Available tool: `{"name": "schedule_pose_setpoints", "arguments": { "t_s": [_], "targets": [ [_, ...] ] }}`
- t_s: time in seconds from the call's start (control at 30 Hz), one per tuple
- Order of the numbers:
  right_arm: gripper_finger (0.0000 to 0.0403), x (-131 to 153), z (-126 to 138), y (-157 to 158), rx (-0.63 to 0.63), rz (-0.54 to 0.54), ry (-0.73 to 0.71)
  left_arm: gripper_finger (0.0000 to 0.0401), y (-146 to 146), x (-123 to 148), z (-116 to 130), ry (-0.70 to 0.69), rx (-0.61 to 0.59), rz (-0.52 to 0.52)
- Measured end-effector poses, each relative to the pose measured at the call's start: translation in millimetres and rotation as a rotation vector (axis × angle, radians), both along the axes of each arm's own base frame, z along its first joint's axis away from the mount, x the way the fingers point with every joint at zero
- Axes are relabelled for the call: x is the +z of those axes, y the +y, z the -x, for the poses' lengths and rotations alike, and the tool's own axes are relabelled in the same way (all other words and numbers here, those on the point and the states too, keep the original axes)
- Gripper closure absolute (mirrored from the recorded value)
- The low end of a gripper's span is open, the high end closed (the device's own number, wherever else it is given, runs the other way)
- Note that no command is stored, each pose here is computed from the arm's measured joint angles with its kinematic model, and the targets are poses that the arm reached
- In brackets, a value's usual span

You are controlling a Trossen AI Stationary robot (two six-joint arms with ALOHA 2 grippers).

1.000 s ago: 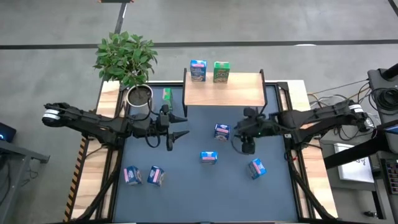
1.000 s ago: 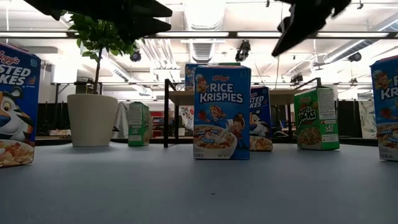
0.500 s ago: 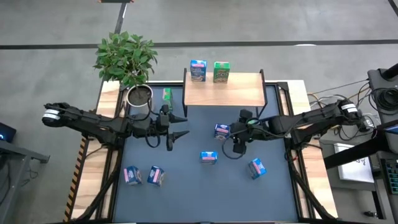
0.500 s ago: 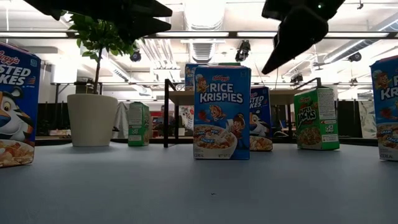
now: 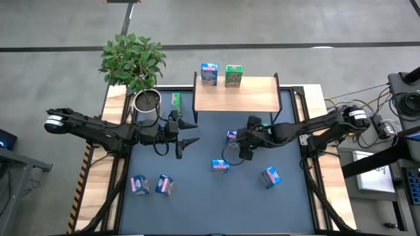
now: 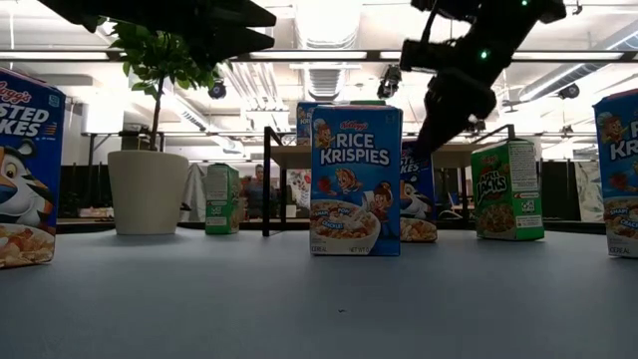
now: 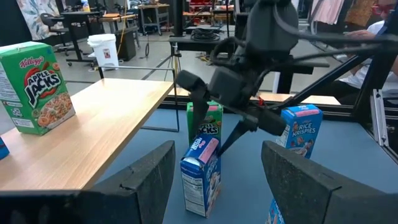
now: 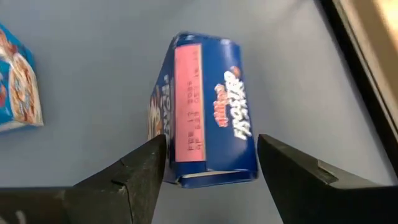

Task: Stack cereal on shelf
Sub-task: Put the top blue cereal box on the shelf

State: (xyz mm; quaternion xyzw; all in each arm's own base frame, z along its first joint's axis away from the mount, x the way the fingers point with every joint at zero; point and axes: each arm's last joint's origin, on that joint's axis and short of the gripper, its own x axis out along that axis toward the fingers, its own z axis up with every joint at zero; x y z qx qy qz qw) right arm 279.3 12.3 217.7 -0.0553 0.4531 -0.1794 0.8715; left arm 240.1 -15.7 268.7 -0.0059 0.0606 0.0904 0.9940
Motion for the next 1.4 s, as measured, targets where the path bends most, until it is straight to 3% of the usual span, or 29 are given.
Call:
{"name": "schedule_pose_setpoints", "arguments": {
  "t_s": [0.43, 0.83, 1.13, 1.3, 1.4],
  "targets": [
    [0.0243, -2.2, -0.9, 0.3, 0.011, -0.003, 0.012, 0.0178, 0.0, 0.5, -0.1, -0.005, 0.000, 0.000],
    [0.0252, 6.1, 3.2, 0.8, 0.028, -0.028, -0.012, 0.0178, 0.0, 0.6, -0.1, -0.007, 0.000, 0.000],
    [0.0251, 41.5, 23.1, 2.3, 0.100, -0.129, -0.132, 0.0178, 0.0, 1.0, -0.1, -0.011, 0.001, 0.001],
    [0.0254, 86.4, 43.2, 1.1, 0.101, -0.157, -0.184, 0.0178, 0.0, 1.1, -0.1, -0.012, 0.001, 0.001],
    [0.0254, 115.9, 52.6, -2.0, 0.091, -0.121, -0.213, 0.0178, 0.0, 1.4, -0.2, -0.015, 0.001, 0.001]
  ]
}}
